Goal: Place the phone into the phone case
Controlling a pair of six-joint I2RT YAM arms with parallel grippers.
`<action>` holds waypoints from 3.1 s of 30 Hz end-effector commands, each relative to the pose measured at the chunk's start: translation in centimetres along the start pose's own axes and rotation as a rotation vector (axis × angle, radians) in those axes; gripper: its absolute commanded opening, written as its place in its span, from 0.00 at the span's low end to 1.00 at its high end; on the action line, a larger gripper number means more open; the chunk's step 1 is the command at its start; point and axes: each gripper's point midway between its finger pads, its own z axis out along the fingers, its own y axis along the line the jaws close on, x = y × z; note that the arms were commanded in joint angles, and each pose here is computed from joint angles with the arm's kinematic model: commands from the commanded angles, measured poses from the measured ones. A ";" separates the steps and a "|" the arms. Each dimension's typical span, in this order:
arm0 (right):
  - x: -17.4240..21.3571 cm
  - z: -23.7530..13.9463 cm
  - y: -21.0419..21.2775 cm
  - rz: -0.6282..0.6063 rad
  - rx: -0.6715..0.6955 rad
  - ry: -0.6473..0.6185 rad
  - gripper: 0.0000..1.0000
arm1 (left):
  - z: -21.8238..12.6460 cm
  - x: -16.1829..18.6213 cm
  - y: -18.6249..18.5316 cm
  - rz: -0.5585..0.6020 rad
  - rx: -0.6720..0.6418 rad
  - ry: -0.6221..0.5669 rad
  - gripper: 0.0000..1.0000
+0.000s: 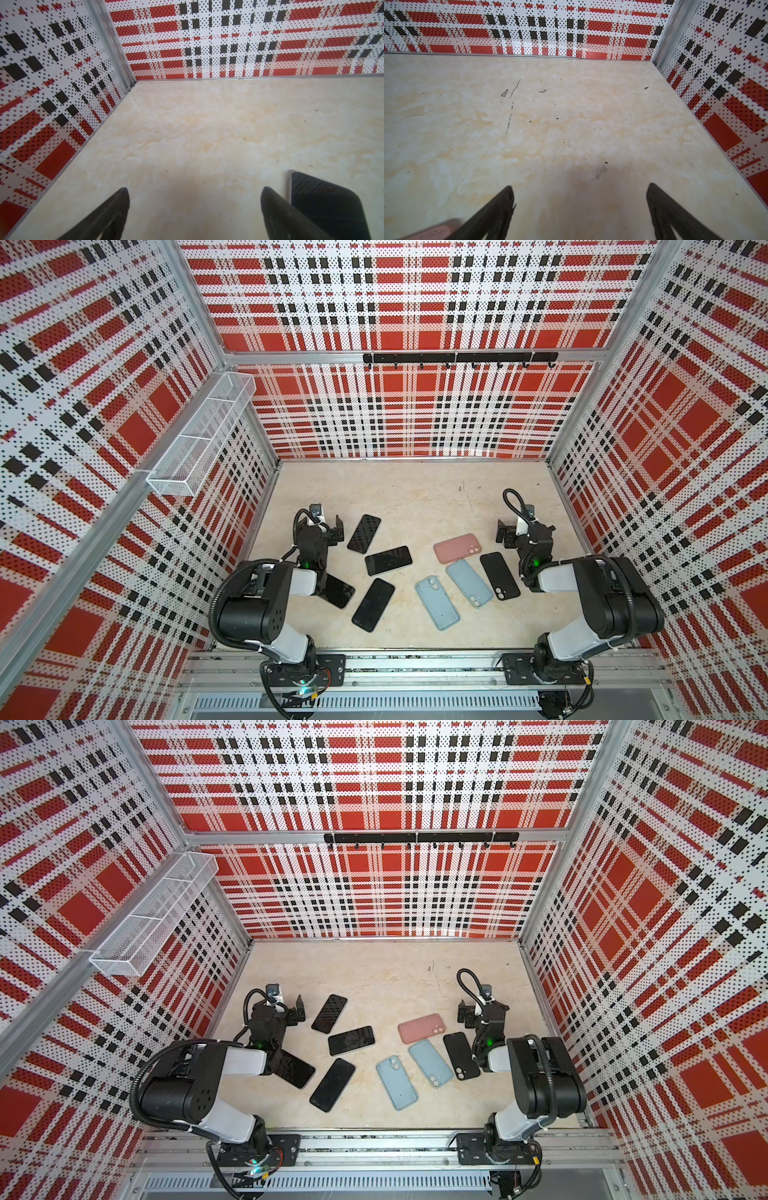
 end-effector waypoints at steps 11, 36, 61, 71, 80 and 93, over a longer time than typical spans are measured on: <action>-19.8 -9.8 2.1 0.410 -0.271 -0.132 1.00 | -8.4 -20.5 4.3 -0.304 -0.116 -0.284 0.99; -13.0 -9.4 19.4 0.242 -0.641 0.498 1.00 | -10.6 -5.8 -1.6 -0.495 0.153 0.624 0.99; 2.2 -9.1 33.5 0.290 -0.814 0.947 1.00 | -10.9 6.8 -13.6 -0.709 0.452 1.133 1.00; 4.5 -9.2 33.9 0.318 -0.814 0.986 0.99 | -11.1 8.4 -14.4 -0.776 0.472 1.144 0.92; 6.0 -9.5 34.9 0.337 -0.840 1.025 0.97 | -10.8 9.0 -15.0 -0.825 0.489 1.137 0.80; 6.5 -10.1 36.4 0.398 -0.932 1.046 0.94 | -11.0 10.5 -15.2 -0.839 0.487 1.156 0.69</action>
